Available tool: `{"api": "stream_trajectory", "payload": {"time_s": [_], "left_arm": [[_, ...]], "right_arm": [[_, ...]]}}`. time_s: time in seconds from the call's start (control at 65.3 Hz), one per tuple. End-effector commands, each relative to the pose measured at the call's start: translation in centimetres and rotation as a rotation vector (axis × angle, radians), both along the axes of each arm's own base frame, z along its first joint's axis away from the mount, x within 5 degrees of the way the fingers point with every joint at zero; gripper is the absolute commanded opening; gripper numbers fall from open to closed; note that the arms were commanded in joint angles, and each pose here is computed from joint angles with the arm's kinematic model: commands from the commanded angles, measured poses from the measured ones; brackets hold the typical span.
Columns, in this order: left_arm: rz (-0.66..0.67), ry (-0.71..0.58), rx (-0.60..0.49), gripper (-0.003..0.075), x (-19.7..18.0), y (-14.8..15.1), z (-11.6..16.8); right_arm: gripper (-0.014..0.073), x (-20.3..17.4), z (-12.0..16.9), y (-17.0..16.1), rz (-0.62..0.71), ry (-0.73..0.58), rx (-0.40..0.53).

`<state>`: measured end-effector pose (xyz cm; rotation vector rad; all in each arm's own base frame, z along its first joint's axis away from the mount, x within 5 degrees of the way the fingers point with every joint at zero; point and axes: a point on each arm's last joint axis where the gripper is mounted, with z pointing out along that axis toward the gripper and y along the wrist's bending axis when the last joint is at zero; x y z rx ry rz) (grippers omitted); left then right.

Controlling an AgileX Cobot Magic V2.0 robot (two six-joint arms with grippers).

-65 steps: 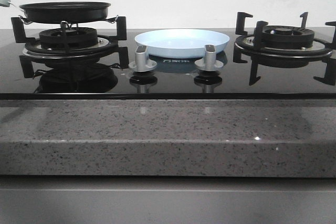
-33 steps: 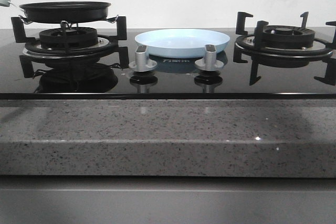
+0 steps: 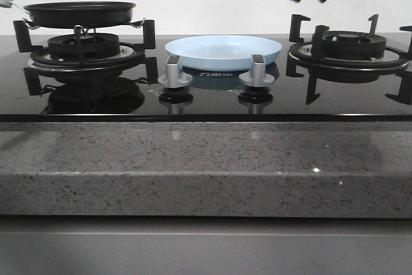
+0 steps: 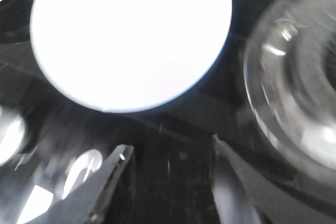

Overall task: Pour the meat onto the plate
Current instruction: 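Lower the right gripper to the light blue plate rim and grasp it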

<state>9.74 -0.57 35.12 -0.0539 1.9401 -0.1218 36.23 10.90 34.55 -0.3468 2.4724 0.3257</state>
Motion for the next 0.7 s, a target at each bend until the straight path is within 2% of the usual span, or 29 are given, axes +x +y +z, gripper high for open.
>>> {"api": "stream_trajectory", "payload": {"time_s": [0.0,0.337,0.689], "left_arm": [[-0.001,-0.096,-0.003,0.0471,0.3,0.0,1.5],[-0.001,-0.096,-0.003,0.0471,0.3,0.0,1.5],[-0.001,-0.096,-0.003,0.0471,0.3,0.0,1.5]], "right_arm": [[0.036,1.3,2.3,-0.3,-0.005,-0.082,0.02],[0.036,6.8,0.6,0.2,-0.006,-0.047,-0.005],[0.036,9.8,-1.4,0.6,-0.005,-0.045,-0.04]]}}
